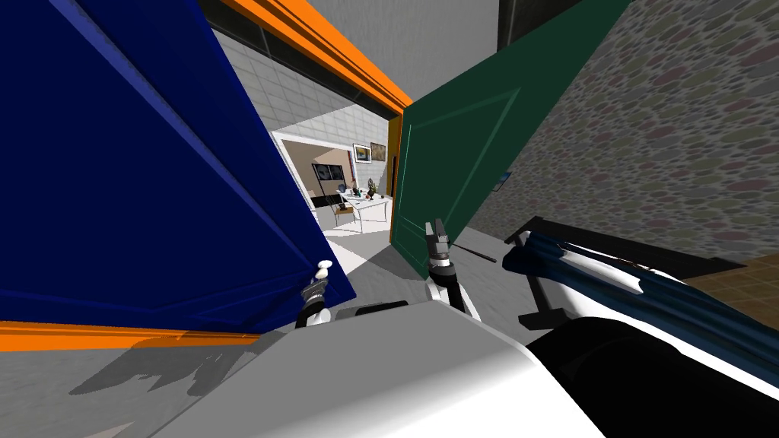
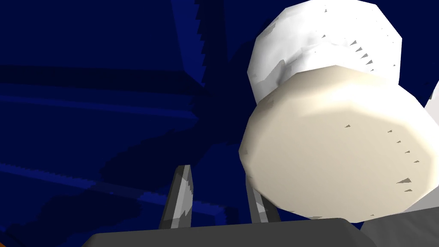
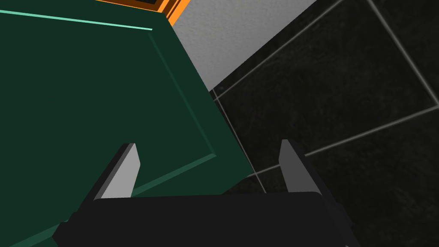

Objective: Pull the door open

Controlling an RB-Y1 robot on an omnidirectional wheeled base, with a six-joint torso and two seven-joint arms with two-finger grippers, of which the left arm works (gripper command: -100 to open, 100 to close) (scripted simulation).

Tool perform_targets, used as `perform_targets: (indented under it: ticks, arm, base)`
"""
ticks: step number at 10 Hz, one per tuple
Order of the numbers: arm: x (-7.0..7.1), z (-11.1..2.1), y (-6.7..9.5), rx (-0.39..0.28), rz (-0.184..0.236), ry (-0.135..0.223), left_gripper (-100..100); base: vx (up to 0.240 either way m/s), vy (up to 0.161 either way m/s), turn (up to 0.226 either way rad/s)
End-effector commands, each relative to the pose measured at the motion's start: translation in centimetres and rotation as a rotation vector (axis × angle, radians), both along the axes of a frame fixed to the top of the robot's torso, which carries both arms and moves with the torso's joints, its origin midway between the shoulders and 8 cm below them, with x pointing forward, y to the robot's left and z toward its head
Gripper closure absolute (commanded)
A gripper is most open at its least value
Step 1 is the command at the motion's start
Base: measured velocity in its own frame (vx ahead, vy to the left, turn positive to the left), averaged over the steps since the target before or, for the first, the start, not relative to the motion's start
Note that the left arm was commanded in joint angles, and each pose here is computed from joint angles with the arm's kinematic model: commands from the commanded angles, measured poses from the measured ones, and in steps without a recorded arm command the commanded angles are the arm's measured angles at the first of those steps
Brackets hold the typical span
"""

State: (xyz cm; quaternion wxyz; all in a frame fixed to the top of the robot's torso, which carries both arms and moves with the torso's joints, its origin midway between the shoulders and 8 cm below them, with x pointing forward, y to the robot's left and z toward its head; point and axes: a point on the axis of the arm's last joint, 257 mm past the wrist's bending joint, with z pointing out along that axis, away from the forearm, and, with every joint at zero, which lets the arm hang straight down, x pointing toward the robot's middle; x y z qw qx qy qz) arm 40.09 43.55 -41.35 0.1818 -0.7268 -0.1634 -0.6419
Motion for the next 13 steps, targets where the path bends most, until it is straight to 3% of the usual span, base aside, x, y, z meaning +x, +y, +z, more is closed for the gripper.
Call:
perform_targets:
  ticks: [1,7,8,10,12,13]
  arm:
    - [1.8,1.2,-1.1,-0.005,-0.022,-0.034,-100]
    - [2.3,1.2,-1.0,-0.01,-0.025,-0.026,-100]
    - [3.4,1.8,-1.0,-0.017,-0.032,-0.026,-100]
    - [3.4,1.8,-1.0,-0.017,-0.032,-0.026,-100]
    - [4.3,2.1,-1.0,-0.024,-0.039,-0.022,-100]
    - [2.7,0.6,0.0,-0.026,-0.017,0.018,-100]
  base:
    - [-0.014,-0.011,0.027]
    - [-0.006,-0.005,0.009]
    - [-0.026,-0.027,0.053]
    - [-0.017,-0.02,0.013]
    - [-0.019,-0.015,0.039]
    - [-0.002,0.021,0.05]
